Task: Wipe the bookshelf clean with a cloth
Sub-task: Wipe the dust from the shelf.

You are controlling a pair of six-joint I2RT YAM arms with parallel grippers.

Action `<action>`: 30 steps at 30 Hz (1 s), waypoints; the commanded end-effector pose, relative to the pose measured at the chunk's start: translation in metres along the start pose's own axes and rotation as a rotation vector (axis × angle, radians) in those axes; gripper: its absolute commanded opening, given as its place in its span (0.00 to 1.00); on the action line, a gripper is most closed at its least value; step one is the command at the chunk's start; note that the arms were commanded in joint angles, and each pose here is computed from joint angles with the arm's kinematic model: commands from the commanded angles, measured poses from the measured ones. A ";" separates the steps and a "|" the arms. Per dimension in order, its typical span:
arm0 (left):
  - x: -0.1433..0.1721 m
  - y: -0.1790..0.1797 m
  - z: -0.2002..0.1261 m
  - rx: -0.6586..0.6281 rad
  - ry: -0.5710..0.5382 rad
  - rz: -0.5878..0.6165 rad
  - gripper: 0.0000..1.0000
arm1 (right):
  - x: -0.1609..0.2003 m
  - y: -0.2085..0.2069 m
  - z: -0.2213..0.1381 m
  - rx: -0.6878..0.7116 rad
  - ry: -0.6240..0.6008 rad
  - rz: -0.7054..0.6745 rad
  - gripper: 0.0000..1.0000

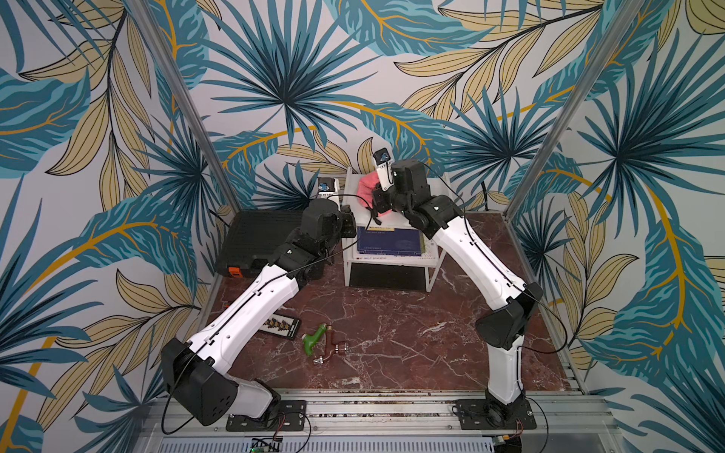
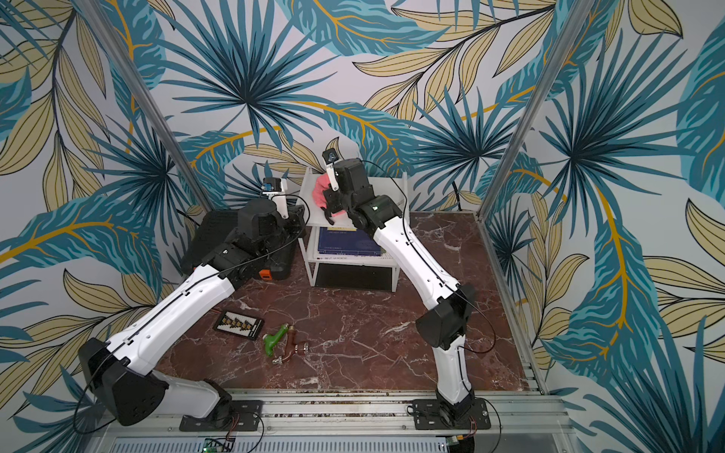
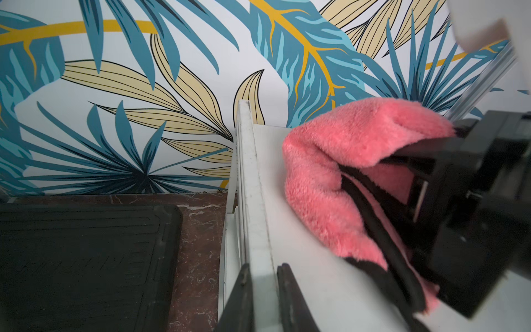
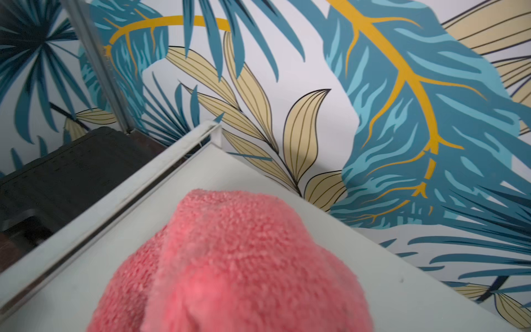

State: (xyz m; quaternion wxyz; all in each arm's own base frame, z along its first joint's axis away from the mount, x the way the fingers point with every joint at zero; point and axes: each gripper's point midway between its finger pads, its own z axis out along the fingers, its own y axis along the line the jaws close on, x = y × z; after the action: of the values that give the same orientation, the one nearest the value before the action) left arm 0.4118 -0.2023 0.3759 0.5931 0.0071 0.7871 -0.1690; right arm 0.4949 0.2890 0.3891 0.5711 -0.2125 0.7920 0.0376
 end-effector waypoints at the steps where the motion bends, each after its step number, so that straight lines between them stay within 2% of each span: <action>1: 0.008 -0.018 -0.008 0.112 0.039 0.011 0.00 | 0.045 -0.062 -0.021 0.111 0.104 0.040 0.00; 2: 0.008 -0.013 -0.008 0.106 0.036 0.005 0.00 | 0.050 -0.098 -0.034 0.181 0.087 0.104 0.00; 4: 0.004 -0.006 -0.010 0.099 0.021 -0.011 0.00 | 0.079 -0.139 -0.044 0.286 0.152 0.140 0.00; 6: 0.003 -0.001 -0.011 0.086 0.010 -0.017 0.00 | 0.093 -0.142 -0.038 0.298 0.222 0.114 0.00; 10: 0.007 -0.006 -0.007 0.106 0.021 -0.026 0.00 | 0.090 -0.087 0.016 0.068 0.231 0.153 0.00; 13: 0.012 -0.013 -0.004 0.140 0.039 -0.044 0.00 | 0.076 -0.041 0.050 -0.044 0.221 0.132 0.00; 17: 0.014 -0.022 -0.001 0.177 0.038 -0.040 0.00 | 0.058 0.022 0.068 -0.242 0.204 0.077 0.00; 20: 0.013 -0.028 -0.002 0.205 0.026 -0.024 0.00 | 0.036 0.063 0.047 -0.348 0.151 -0.055 0.00; 23: 0.009 -0.029 -0.004 0.212 -0.001 -0.024 0.00 | 0.049 0.087 0.018 -0.394 0.216 -0.221 0.00; 27: 0.007 -0.020 -0.006 0.171 -0.019 -0.020 0.00 | 0.061 0.078 -0.015 -0.406 0.306 -0.281 0.00; 30: 0.008 -0.010 -0.006 0.118 -0.031 -0.013 0.00 | 0.053 0.066 -0.032 -0.379 0.298 -0.326 0.00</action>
State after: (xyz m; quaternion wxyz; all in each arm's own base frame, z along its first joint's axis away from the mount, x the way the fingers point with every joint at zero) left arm 0.4120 -0.1993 0.3776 0.6085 -0.0017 0.7655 -0.2092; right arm 0.4617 0.3461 0.3849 0.5047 -0.3847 0.7674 0.0915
